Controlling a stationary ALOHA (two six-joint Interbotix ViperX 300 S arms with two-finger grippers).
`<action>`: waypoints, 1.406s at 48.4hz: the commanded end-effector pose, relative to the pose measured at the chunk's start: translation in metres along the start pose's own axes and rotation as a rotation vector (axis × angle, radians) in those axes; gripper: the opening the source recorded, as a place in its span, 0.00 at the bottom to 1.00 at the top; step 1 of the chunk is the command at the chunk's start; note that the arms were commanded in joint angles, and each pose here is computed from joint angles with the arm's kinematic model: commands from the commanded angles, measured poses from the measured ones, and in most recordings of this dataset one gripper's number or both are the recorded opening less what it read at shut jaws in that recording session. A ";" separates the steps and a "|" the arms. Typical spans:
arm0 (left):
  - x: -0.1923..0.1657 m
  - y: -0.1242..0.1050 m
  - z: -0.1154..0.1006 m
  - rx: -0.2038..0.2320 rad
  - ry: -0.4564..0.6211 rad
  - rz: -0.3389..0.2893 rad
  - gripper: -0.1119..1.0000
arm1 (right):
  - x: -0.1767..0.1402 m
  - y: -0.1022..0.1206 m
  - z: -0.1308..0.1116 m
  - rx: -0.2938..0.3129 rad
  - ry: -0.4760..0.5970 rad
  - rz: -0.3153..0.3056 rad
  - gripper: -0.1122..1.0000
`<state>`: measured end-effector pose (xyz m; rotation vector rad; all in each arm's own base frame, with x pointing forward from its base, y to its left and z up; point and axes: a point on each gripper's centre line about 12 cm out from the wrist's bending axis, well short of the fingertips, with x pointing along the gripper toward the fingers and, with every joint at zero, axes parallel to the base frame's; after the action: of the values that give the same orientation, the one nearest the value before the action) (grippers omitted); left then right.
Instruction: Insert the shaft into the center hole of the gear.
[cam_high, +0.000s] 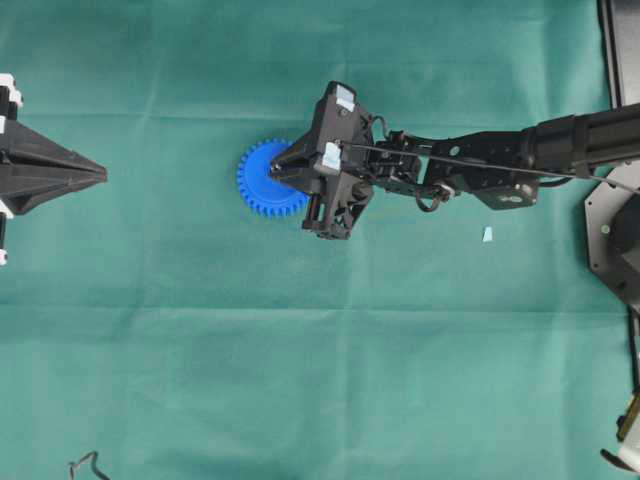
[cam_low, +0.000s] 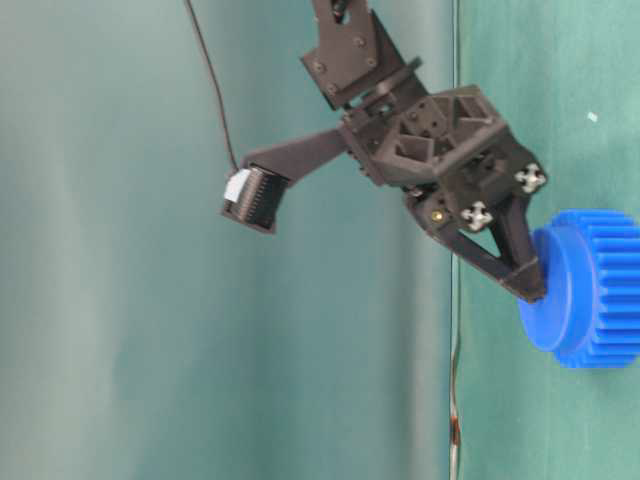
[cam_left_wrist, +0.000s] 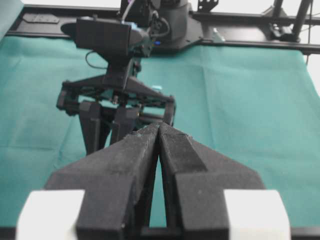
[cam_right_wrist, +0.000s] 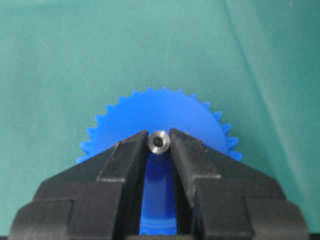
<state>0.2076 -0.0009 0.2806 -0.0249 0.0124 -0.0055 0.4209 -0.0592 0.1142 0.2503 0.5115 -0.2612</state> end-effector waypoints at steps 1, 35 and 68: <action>0.002 -0.001 0.009 0.001 -0.024 -0.003 0.10 | 0.001 0.004 0.012 0.005 -0.031 0.009 0.25; 0.002 0.000 0.009 0.001 -0.020 -0.001 0.10 | -0.014 0.007 0.032 -0.009 -0.092 0.022 0.80; 0.002 0.000 0.010 0.002 -0.025 -0.001 0.10 | -0.115 0.010 0.077 -0.036 -0.281 0.066 0.81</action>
<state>0.2072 -0.0009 0.2807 -0.0248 0.0139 -0.0054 0.3698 -0.0526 0.2203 0.1964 0.2843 -0.2220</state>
